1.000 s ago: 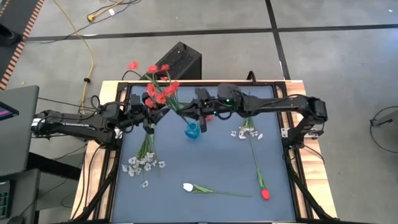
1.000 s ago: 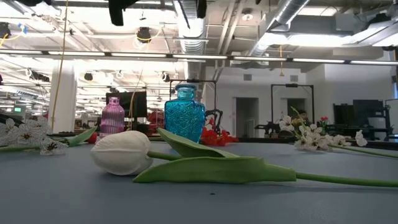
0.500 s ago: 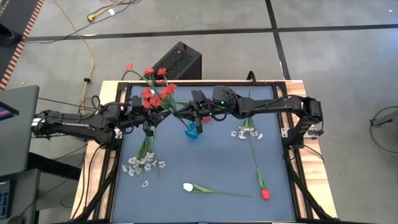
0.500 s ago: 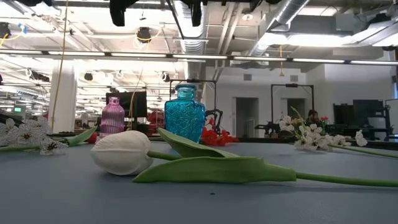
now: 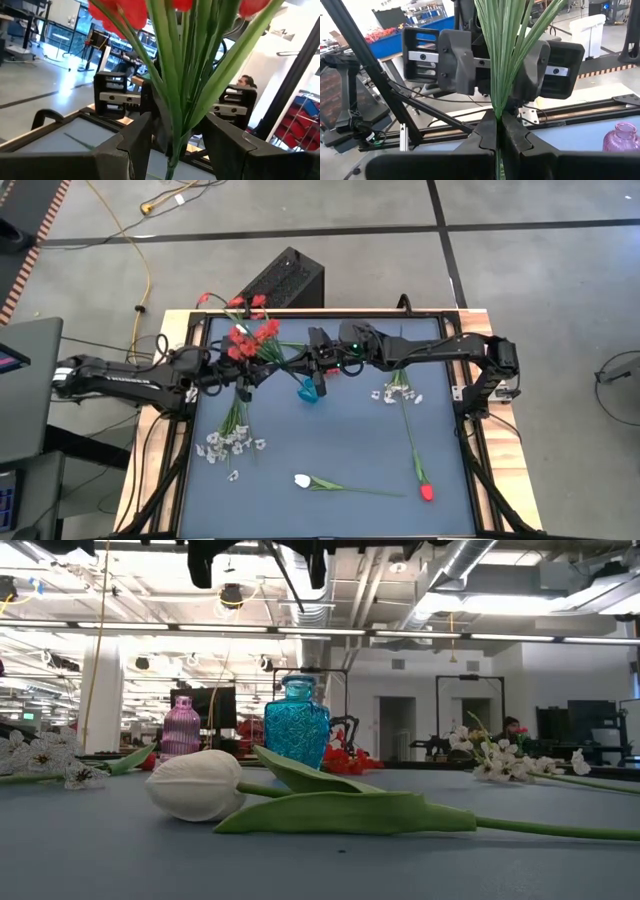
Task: Sort flowers into vase by color
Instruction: Put the bottom red flowers into the purple vase
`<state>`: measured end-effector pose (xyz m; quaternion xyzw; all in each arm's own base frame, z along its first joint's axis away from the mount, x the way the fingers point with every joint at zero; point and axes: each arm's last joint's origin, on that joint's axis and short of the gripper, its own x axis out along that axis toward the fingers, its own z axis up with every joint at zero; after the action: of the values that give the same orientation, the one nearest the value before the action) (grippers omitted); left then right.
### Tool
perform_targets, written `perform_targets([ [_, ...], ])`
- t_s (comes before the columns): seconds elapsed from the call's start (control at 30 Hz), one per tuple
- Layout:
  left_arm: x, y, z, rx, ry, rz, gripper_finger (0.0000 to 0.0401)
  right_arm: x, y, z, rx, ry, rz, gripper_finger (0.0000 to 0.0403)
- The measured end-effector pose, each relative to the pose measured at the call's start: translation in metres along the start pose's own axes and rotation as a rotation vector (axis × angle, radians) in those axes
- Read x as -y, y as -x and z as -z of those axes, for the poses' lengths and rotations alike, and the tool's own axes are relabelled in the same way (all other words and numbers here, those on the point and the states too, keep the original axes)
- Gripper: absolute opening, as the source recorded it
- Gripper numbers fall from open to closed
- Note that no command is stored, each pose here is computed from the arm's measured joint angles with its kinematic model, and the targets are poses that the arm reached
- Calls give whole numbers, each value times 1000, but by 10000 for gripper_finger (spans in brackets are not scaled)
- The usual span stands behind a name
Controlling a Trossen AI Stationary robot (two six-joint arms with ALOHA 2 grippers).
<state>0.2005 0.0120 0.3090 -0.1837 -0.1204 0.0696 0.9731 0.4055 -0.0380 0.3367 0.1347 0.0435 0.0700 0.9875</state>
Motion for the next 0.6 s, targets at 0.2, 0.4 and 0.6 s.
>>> perform_targets([
  [0.2, 1, -3, -2, 43, 1, 3, 158, 0, 0, 2, -22, -2, 6, 32],
  [0.4, 0, -3, -1, 43, 0, 0, 141, 0, 0, 2, -21, -2, 6, 40],
  [0.6, 0, -3, -1, 41, -1, -7, 54, -5, -1, 3, -24, 0, -7, 72],
])
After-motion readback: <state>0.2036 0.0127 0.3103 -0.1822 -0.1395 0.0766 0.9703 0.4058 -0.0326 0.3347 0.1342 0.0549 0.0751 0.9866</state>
